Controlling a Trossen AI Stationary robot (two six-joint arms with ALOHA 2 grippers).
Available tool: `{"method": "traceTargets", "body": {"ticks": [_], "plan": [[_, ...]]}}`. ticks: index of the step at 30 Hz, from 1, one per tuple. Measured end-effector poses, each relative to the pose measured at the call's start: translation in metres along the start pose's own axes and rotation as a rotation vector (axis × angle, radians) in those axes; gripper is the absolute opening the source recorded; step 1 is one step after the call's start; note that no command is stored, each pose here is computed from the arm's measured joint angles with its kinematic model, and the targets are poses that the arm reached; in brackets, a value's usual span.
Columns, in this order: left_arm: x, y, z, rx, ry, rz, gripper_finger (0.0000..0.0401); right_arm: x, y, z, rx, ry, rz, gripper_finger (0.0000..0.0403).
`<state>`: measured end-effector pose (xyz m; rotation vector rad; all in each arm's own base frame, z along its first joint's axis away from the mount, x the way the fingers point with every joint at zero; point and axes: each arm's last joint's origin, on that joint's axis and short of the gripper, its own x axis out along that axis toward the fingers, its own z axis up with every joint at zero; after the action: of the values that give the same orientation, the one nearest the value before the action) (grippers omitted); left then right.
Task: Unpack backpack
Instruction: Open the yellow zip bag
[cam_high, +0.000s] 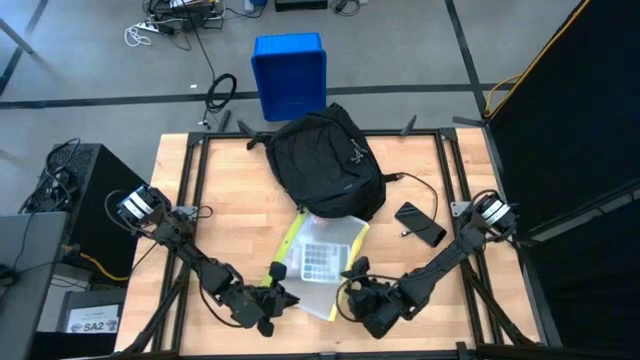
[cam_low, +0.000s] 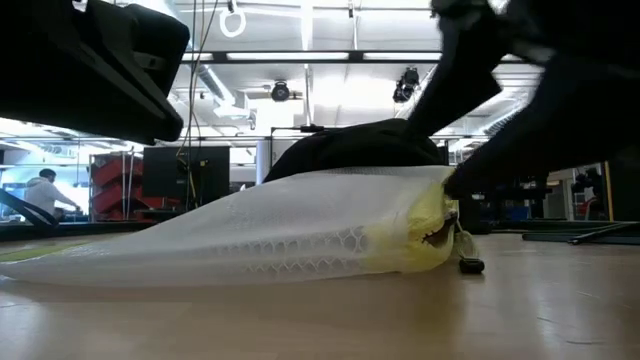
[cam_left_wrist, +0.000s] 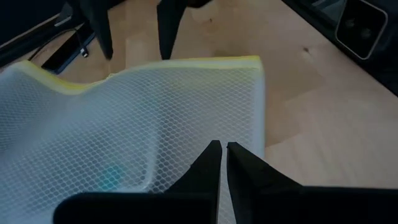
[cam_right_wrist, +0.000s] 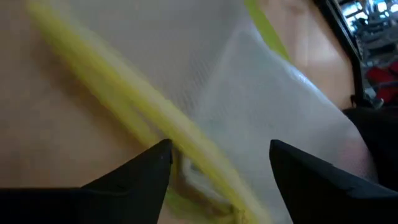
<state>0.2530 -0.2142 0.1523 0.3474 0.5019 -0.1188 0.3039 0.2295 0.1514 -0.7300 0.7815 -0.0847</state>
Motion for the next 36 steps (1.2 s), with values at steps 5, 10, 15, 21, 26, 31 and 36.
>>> {"method": "traceTargets", "body": {"ticks": [5, 10, 15, 21, 26, 31, 36], "plan": [[0.001, 0.002, 0.000, -0.005, 0.000, 0.006, 0.0000, 0.014, -0.005, -0.003, 0.013, 0.033, 0.022, 0.0215], [0.001, 0.002, 0.002, -0.010, -0.013, 0.006, 0.0000, 0.020, -0.012, 0.006, 0.081, -0.035, 0.000, 0.0154], [0.001, 0.004, 0.014, 0.020, -0.065, 0.111, 0.0001, 0.028, -0.023, 0.015, 0.113, -0.103, -0.026, 0.0055], [-0.002, 0.005, 0.048, 0.081, -0.114, 0.192, 0.0025, 0.044, -0.045, 0.019, 0.199, -0.133, -0.059, 0.0010], [-0.005, 0.005, 0.067, 0.070, -0.043, 0.186, 0.0082, 0.061, -0.067, 0.020, 0.287, -0.170, -0.027, 0.0002], [-0.009, 0.008, 0.067, -0.064, 0.058, 0.218, 0.0145, 0.074, -0.086, 0.021, 0.356, -0.223, 0.014, 0.0001], [-0.008, 0.014, 0.061, -0.176, 0.101, 0.275, 0.0179, 0.080, -0.097, 0.024, 0.397, -0.291, 0.075, 0.0001]]}}
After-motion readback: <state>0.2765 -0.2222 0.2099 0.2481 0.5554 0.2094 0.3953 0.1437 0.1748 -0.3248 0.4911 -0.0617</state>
